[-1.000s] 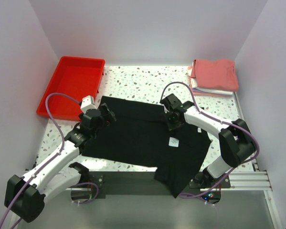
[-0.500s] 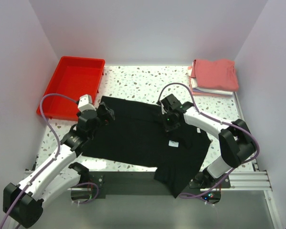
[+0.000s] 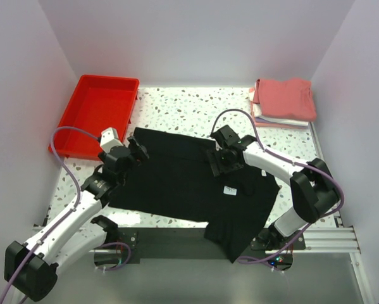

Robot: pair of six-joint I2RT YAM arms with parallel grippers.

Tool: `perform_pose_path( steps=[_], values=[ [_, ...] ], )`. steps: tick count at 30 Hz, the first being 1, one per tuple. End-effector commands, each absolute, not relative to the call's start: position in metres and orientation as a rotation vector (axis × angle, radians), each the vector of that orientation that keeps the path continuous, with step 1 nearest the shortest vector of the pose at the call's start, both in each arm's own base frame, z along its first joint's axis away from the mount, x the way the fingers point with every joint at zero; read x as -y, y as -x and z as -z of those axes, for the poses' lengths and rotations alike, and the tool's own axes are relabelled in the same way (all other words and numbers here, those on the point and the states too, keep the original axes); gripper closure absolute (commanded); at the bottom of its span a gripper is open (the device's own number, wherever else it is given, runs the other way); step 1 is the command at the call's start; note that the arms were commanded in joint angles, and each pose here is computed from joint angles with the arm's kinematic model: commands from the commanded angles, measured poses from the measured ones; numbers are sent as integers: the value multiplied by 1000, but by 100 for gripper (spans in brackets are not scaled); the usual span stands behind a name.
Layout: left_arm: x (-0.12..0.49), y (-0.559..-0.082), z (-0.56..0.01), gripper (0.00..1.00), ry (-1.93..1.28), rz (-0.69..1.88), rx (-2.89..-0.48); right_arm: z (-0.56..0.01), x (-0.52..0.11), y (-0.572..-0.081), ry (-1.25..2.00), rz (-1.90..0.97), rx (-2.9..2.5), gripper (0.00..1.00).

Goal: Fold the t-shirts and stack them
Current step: Fold the tshirt

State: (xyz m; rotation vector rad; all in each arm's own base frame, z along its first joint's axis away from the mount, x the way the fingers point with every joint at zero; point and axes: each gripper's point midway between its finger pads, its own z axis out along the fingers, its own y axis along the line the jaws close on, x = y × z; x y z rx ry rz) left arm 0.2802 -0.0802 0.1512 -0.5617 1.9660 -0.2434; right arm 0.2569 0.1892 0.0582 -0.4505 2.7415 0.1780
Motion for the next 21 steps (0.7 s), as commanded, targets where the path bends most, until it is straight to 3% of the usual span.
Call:
perform_pose_path(
  steps=[1, 7, 13, 15, 21],
  values=[
    [87, -297, -195, 0, 516, 335, -1803, -91, -179, -271, 364, -97, -2641, 25],
    [105, -310, -191, 0, 403, 340, -1854, -105, -149, -277, 216, 41, -2581, 18],
    [110, -330, -176, 0, 415, 295, -1880, -99, -118, -277, 27, -21, -2588, 14],
    [116, -340, -175, 0, 389, 319, -1860, -95, -111, -280, -14, -87, -2586, 1],
    [110, -370, -150, 0, 409, 394, -1930, -89, -97, -296, -81, -90, -2567, 1]
  ],
)
